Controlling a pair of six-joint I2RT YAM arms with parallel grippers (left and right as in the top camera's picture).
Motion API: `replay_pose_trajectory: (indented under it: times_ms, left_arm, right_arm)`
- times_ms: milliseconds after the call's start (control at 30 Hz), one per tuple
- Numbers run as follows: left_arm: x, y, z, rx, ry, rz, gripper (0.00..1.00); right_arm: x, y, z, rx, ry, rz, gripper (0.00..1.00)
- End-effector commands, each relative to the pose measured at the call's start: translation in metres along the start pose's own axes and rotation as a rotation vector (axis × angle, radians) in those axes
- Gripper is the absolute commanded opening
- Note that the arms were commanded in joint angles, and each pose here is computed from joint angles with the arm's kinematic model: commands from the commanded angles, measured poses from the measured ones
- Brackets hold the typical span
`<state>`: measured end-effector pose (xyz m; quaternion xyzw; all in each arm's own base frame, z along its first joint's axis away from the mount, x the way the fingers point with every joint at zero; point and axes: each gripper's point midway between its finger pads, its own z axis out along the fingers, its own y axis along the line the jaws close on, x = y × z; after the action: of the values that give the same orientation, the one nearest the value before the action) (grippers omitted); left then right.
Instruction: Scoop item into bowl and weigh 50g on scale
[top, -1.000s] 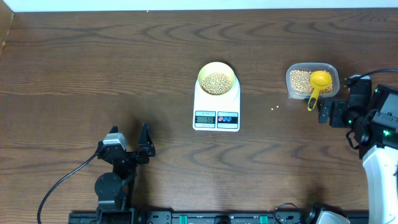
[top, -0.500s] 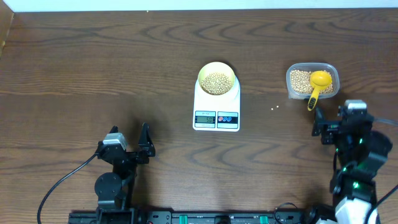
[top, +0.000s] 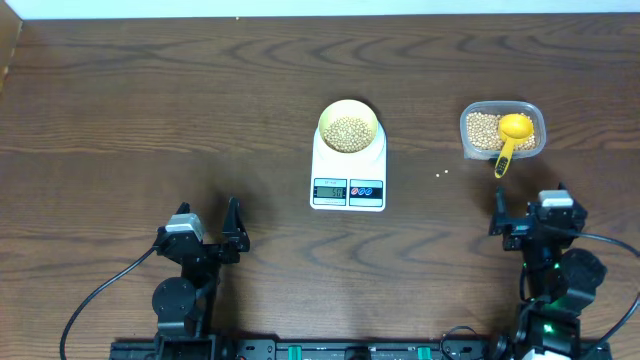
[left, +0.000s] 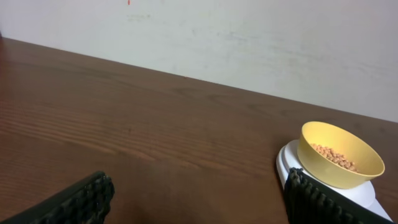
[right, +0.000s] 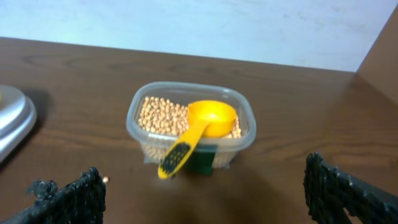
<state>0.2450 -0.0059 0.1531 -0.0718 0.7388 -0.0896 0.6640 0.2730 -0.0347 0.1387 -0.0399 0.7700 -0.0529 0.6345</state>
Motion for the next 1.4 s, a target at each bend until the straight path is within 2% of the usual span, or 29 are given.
replay_pose_trajectory:
  times_ms: [0, 300, 700, 1367]
  left_arm:
    - [0.015, 0.004, 0.001, -0.009, 0.046, 0.006, 0.89]
    - [0.015, 0.004, 0.001, -0.009, 0.046, 0.006, 0.89]
    - [0.015, 0.004, 0.001, -0.009, 0.046, 0.006, 0.89]
    - [0.015, 0.004, 0.001, -0.009, 0.046, 0.006, 0.9]
  right_arm:
    - [0.009, -0.005, -0.004, 0.058, 0.002, 0.033, 0.99]
    - [0.006, -0.003, -0.011, 0.092, -0.007, 0.037, 0.99]
    - [0.029, 0.004, -0.019, 0.074, 0.082, 0.072, 0.99]
    - [-0.009, 0.005, -0.03, 0.081, -0.09, 0.057, 0.99]
